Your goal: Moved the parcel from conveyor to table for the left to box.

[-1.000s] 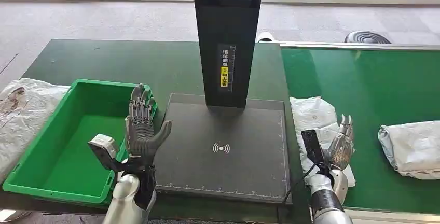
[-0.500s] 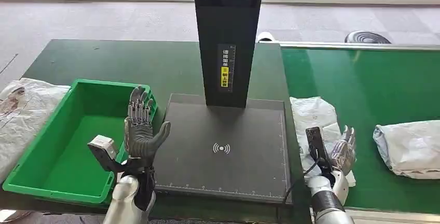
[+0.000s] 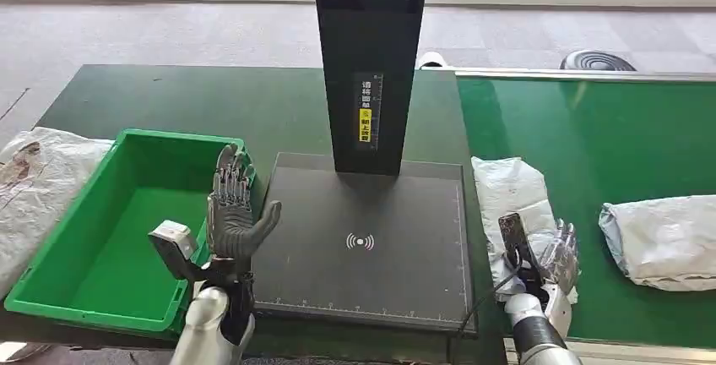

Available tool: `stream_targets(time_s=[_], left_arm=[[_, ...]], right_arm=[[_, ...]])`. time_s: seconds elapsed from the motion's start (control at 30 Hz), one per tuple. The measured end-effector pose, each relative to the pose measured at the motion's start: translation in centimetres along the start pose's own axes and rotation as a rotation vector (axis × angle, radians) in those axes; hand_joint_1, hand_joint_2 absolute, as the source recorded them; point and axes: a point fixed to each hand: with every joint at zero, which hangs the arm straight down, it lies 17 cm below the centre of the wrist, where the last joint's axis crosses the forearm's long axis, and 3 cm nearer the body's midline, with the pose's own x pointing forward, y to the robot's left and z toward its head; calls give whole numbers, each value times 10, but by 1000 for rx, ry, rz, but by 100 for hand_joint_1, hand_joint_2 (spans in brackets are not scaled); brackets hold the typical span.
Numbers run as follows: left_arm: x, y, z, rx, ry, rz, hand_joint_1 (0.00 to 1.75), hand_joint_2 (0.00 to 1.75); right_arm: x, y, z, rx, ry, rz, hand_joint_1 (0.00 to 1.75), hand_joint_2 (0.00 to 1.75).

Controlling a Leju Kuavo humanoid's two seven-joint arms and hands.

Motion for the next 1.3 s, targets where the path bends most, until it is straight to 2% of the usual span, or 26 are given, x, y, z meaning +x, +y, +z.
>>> stream_targets(time_s=[0.2, 0.23, 0.27, 0.5, 0.93, 1.13, 1.3], left_arm=[[-5, 0, 2, -1, 14, 3, 0, 175], [-6, 0, 3, -2, 16, 4, 0, 175], [-6, -1, 3, -4, 18, 5, 0, 175], [-11, -2, 5, -9, 30, 7, 0, 175], [-13, -2, 6, -9, 36, 6, 0, 175], [-13, -1, 6, -6, 36, 5, 0, 175], [-13, 0, 6, 0, 38, -1, 0, 175]], right_arm=[[-11, 12, 3, 59, 48, 44, 0, 175], [-13, 12, 3, 65, 52, 49, 5, 175], [-14, 15, 4, 76, 58, 53, 175, 175], [-26, 40, 14, 219, 96, 103, 175, 175], [-29, 40, 11, 245, 94, 136, 175, 175], [-21, 26, 8, 152, 33, 108, 175, 175], [18, -4, 11, -40, -173, 59, 175, 175]])
